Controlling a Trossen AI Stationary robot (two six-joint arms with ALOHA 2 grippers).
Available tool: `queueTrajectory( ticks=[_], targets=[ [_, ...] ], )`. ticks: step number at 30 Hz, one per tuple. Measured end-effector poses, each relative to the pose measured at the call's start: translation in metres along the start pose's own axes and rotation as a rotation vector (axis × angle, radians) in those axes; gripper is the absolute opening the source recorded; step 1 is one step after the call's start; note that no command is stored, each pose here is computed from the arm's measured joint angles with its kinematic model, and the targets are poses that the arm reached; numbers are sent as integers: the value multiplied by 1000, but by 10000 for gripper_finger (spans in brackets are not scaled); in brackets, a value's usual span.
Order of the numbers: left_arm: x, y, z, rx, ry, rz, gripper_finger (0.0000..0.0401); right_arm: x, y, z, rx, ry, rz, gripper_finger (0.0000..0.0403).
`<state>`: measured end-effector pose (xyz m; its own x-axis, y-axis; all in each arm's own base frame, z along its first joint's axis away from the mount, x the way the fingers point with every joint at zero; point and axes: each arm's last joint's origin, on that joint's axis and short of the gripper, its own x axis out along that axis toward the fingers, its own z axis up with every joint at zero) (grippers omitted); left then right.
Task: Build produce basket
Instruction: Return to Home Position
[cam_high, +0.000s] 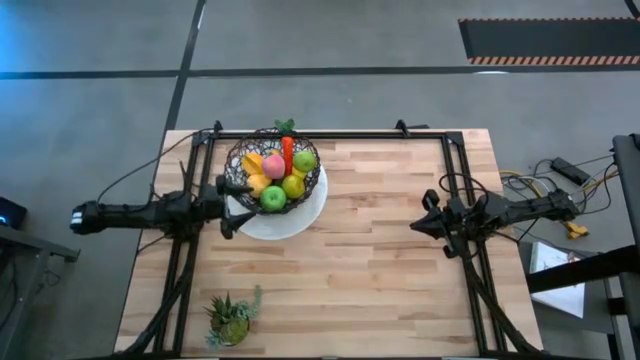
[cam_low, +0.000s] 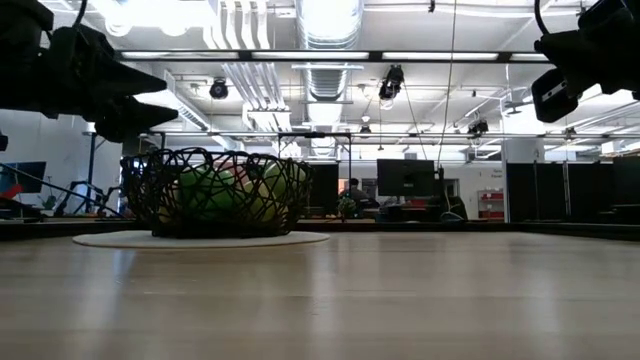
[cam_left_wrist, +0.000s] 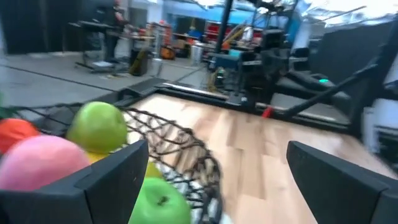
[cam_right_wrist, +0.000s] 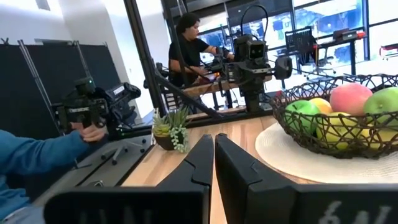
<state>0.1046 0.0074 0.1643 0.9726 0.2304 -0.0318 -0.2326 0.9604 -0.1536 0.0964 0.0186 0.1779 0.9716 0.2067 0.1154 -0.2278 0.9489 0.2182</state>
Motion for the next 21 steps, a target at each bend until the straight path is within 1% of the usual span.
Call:
queueTrajectory(
  ticks=[2, 3, 5, 6, 8, 9, 11, 14, 16, 17, 18, 20, 21],
  targets=[
    [0, 0, 1, 24, -14, 34, 365, 0, 0, 0, 3, 3, -1, 8],
    [0, 0, 1, 40, -14, 28, 365, 0, 0, 0, 4, 2, -1, 8],
    [-1, -1, 1, 66, -8, -18, 360, 0, 0, 0, 3, 2, -2, 8],
    [-1, -1, 0, 71, -6, -37, 353, 0, 0, 0, 2, 3, -3, 8],
    [-1, -2, 0, 88, -6, -48, 325, 0, 0, -1, -3, 9, -8, 8],
    [-1, -2, 0, 93, -5, -47, 304, 0, -1, -1, -7, 13, -16, 8],
    [-1, -1, 0, 111, -4, -47, 249, 0, -1, -2, -10, 19, -35, 8],
    [-1, -2, 0, 121, 2, -62, 142, 0, -2, -2, -22, 18, -39, 8],
    [-1, -3, -1, 139, 8, -96, 63, 0, -2, -2, -40, 18, -38, 8],
    [-1, -3, -1, 144, 11, -114, 32, 0, -2, -2, -55, 19, -37, 8],
    [-1, -3, -2, 146, 16, -122, 18, 0, -2, -2, -73, 19, -36, 8],
    [-1, -3, -3, 148, 29, -123, 14, 0, -2, -2, -129, 18, -48, 8],
    [-1, -3, -4, 148, 34, -127, 13, 0, -3, -2, -154, 16, -72, 8]
  ],
)
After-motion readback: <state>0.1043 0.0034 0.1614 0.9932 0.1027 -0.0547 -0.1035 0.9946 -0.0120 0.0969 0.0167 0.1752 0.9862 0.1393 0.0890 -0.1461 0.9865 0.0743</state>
